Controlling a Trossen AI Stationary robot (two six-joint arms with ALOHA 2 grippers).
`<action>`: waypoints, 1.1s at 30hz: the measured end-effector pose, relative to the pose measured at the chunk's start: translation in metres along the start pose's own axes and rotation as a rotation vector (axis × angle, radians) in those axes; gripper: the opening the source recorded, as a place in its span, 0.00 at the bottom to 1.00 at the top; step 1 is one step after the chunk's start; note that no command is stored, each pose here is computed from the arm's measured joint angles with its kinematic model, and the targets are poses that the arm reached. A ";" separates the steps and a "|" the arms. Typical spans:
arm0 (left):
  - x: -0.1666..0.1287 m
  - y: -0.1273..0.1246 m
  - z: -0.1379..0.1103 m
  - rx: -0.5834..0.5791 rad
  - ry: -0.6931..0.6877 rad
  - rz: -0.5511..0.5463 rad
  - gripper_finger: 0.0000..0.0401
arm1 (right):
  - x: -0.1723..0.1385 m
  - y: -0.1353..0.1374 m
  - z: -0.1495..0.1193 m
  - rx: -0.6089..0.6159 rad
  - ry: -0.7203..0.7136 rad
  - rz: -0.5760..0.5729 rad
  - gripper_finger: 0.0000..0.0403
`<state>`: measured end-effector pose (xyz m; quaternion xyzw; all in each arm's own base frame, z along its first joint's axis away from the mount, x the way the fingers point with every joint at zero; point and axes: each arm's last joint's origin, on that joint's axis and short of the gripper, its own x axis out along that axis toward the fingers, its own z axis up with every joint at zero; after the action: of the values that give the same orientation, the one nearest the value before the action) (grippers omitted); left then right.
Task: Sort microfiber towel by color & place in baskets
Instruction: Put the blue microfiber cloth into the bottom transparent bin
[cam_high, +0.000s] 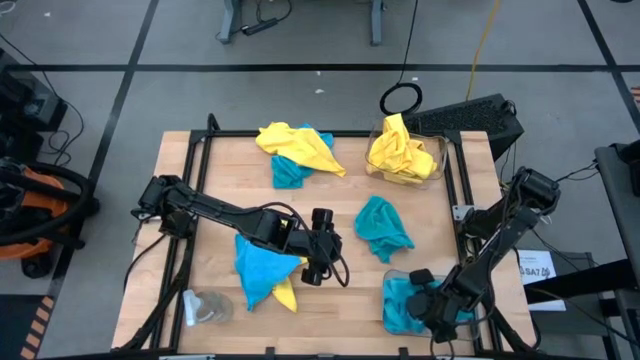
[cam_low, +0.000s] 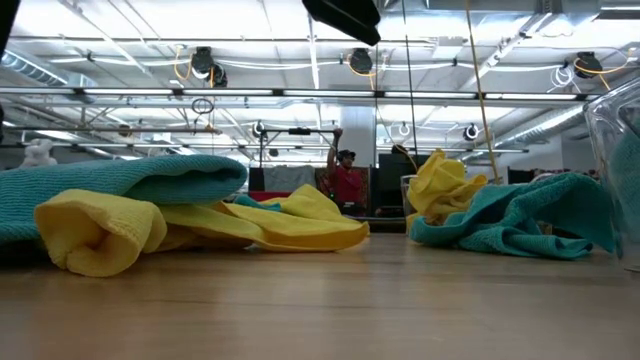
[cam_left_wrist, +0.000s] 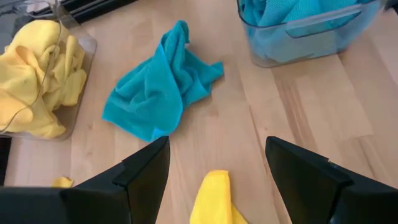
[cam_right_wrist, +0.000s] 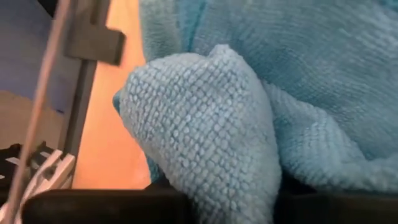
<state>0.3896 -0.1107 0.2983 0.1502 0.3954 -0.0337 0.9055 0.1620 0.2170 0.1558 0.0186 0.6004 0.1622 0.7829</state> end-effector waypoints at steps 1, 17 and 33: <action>0.000 0.000 0.000 0.000 0.002 0.003 0.68 | 0.000 0.000 0.001 -0.010 -0.010 0.008 0.17; 0.000 0.000 -0.001 0.001 0.008 0.013 0.68 | -0.066 0.020 0.025 0.048 -0.150 0.164 0.58; 0.000 0.001 0.004 -0.030 -0.036 0.012 0.68 | -0.083 0.024 0.023 0.102 -0.100 0.131 0.59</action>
<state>0.3923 -0.1113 0.3007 0.1386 0.3785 -0.0251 0.9148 0.1596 0.2206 0.2454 0.1060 0.5657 0.1812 0.7975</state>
